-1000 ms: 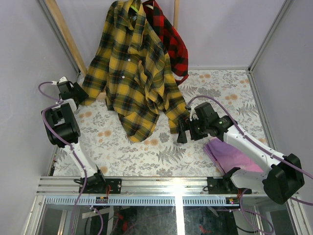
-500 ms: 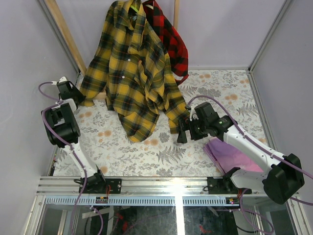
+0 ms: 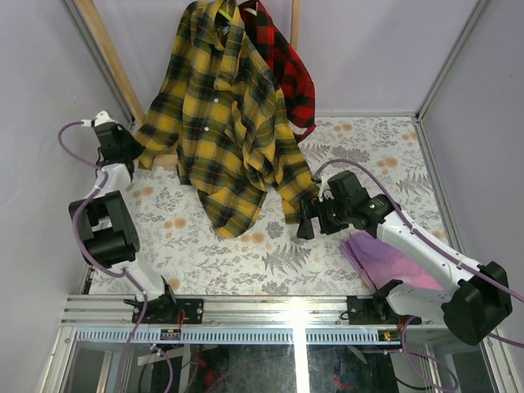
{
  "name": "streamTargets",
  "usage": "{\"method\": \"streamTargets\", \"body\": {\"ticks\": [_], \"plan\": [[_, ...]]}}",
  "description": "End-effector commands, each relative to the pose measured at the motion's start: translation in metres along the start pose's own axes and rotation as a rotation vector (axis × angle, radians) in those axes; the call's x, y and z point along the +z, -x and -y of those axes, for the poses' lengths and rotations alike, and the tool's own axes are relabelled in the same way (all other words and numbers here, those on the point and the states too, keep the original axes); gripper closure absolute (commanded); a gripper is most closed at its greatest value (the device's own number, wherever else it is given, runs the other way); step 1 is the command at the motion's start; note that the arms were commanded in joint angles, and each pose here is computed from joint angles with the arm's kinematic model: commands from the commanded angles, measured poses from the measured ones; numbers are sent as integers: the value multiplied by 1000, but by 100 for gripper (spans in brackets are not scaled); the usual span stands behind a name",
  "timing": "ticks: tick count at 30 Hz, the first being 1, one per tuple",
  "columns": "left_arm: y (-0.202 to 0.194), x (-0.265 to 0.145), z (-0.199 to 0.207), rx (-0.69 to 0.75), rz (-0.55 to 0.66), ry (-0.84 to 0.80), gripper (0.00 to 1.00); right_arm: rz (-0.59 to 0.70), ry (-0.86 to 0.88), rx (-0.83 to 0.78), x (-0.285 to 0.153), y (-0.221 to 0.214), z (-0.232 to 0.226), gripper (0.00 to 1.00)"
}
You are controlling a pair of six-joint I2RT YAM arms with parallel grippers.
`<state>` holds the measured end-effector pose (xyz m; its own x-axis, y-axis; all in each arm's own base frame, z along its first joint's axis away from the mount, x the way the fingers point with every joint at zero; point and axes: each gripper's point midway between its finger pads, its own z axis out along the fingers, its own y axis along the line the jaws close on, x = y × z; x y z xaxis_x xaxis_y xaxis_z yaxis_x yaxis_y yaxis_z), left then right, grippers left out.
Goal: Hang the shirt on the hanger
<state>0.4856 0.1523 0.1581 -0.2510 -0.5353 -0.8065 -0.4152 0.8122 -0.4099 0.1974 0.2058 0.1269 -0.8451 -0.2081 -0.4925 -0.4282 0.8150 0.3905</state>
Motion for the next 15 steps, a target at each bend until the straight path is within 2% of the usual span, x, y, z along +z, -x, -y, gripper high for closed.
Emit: {"method": "streamTargets", "body": {"ticks": [1,8,12,15], "plan": [[-11,-6,68,58,1,-115,100,45,7,-17,-6,10,-4,1],[-24,31,148,155,-28,-225,100,38,-20,-24,-7,9,1,1],[-26,61,160,195,-24,-201,100,33,-42,-21,-7,9,5,0],[-34,86,151,213,-38,-154,100,24,-49,-15,-6,9,6,0]]}}
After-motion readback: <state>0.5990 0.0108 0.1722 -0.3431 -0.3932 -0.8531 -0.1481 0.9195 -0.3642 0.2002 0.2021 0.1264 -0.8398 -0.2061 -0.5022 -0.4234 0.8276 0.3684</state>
